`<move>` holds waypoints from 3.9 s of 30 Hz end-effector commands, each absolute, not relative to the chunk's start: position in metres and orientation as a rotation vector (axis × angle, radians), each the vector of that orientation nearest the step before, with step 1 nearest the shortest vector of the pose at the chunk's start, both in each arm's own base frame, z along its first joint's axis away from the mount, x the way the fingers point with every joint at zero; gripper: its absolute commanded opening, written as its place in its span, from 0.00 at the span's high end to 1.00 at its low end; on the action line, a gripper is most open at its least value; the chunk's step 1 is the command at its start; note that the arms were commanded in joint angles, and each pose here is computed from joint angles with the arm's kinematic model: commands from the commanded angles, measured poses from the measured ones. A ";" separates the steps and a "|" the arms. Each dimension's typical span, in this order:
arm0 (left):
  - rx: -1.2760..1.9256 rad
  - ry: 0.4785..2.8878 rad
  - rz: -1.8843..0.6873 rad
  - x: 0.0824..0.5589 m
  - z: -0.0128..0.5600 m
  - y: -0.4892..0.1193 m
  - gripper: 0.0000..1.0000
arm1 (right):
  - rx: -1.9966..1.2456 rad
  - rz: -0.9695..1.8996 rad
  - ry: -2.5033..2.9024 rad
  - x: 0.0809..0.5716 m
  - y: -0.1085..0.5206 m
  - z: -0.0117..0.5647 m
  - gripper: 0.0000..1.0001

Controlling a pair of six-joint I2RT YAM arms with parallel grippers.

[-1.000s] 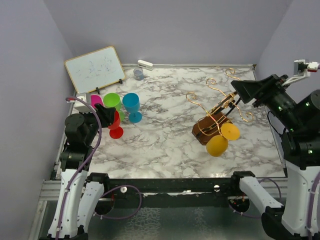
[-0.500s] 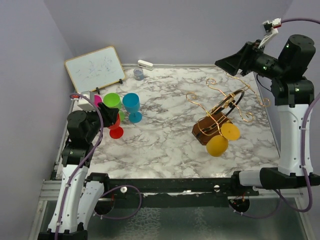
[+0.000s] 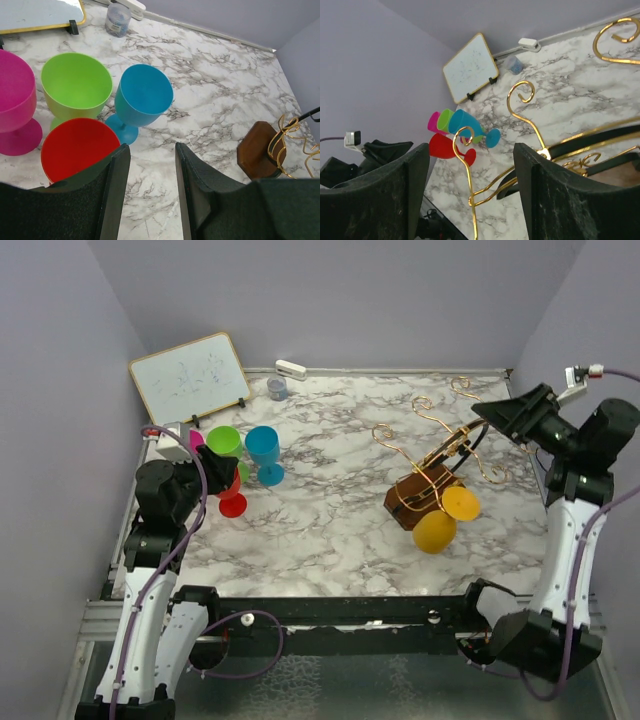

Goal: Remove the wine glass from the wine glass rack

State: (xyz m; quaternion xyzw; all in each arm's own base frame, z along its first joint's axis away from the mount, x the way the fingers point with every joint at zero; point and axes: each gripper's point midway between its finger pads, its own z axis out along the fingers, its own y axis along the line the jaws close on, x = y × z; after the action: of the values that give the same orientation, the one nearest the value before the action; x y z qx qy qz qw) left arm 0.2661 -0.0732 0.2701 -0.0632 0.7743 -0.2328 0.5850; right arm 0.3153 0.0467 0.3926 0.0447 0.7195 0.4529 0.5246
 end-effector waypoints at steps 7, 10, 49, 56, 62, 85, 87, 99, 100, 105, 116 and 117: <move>-0.135 1.814 -0.566 0.270 0.269 -0.077 0.56 | 0.442 0.714 1.648 0.222 0.038 0.371 0.33; -0.141 1.837 -0.578 0.273 0.264 -0.078 0.56 | 0.511 0.615 1.701 0.219 0.026 0.354 0.33; 0.191 1.980 -0.767 0.268 0.245 -0.163 0.62 | 0.358 0.824 1.692 0.211 0.064 0.406 0.35; 0.229 1.991 -0.794 0.262 0.243 -0.175 0.62 | 0.404 0.686 1.699 0.239 0.037 0.402 0.34; 0.237 1.984 -0.823 0.259 0.243 -0.179 0.62 | 0.166 0.579 1.761 0.288 0.021 0.454 0.35; 0.226 2.057 -0.788 0.265 0.225 -0.180 0.62 | 0.671 0.609 1.716 0.196 0.014 0.329 0.36; 0.232 2.058 -0.806 0.264 0.224 -0.183 0.62 | 0.677 0.571 1.743 0.192 0.013 0.325 0.36; 0.242 2.056 -0.830 0.262 0.224 -0.187 0.62 | 0.778 0.554 1.876 0.167 0.024 0.281 0.44; 0.242 2.057 -0.831 0.261 0.224 -0.187 0.62 | 0.779 0.564 1.877 0.166 0.026 0.279 0.45; 0.244 2.054 -0.835 0.260 0.224 -0.187 0.62 | 0.759 0.651 1.903 0.163 0.040 0.268 0.47; 0.240 2.058 -0.837 0.261 0.222 -0.187 0.62 | 0.669 0.770 1.885 0.161 0.059 0.282 0.58; 0.241 2.057 -0.838 0.261 0.222 -0.188 0.62 | 0.667 0.776 1.887 0.161 0.060 0.282 0.60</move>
State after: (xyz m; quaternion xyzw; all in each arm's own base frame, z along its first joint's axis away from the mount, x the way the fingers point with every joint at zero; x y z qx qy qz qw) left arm 0.2611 -0.1817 0.2142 0.0884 0.8391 -0.3215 0.4298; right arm 0.1651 0.0457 0.2718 0.2993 0.7764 0.2872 0.4746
